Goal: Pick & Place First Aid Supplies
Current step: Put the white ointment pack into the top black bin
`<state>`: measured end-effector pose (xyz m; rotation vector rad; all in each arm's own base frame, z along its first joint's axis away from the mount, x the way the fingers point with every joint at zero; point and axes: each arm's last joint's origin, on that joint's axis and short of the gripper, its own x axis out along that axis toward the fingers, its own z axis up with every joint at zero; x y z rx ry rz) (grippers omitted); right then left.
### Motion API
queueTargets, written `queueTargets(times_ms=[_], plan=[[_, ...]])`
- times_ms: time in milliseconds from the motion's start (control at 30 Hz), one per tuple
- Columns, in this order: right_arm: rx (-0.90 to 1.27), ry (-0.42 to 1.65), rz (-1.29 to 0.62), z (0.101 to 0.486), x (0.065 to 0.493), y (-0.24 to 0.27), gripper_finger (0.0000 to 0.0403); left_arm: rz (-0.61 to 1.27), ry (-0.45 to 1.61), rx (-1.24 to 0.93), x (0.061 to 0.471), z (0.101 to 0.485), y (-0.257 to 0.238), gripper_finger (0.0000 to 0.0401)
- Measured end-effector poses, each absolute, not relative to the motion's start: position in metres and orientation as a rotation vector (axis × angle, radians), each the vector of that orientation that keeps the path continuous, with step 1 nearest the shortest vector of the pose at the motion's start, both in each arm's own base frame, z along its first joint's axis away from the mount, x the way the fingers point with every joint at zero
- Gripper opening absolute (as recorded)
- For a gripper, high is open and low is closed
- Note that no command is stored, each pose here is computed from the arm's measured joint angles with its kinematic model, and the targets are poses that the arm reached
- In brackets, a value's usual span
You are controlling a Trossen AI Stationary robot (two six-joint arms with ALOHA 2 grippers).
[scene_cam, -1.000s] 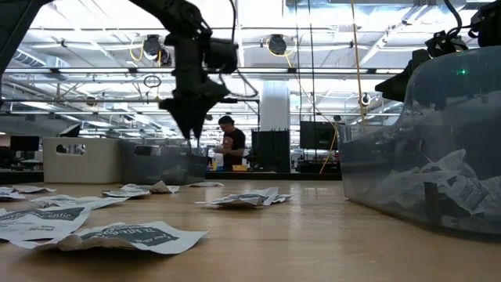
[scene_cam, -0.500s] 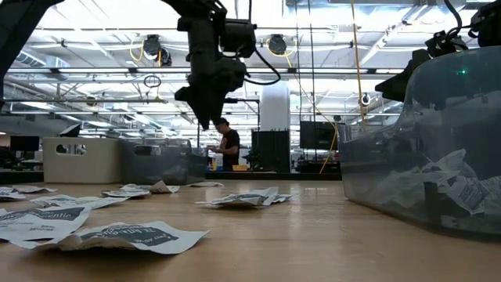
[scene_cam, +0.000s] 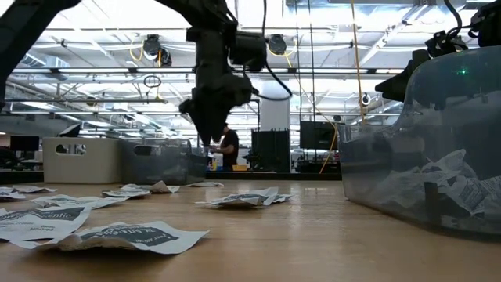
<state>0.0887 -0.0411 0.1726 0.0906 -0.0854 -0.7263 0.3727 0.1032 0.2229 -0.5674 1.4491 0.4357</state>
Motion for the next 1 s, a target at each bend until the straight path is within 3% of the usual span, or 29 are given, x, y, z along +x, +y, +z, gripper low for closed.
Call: queueTargets(times_ms=[500, 833, 1000], plan=[[0.091, -0.086, -0.726, 0.173, 0.089, -0.041, 0.022, 0.382, 1.565, -0.456, 0.396, 0.163, 0.094, 0.0166], [0.09, -0.086, -0.727, 0.173, 0.089, -0.041, 0.0224, 0.383, 1.572, -0.38, 0.397, 0.152, 0.096, 0.0165], [0.091, -0.086, -0.727, 0.173, 0.089, -0.041, 0.0224, 0.305, 1.589, -0.38, 0.394, 0.145, 0.091, 0.0136]])
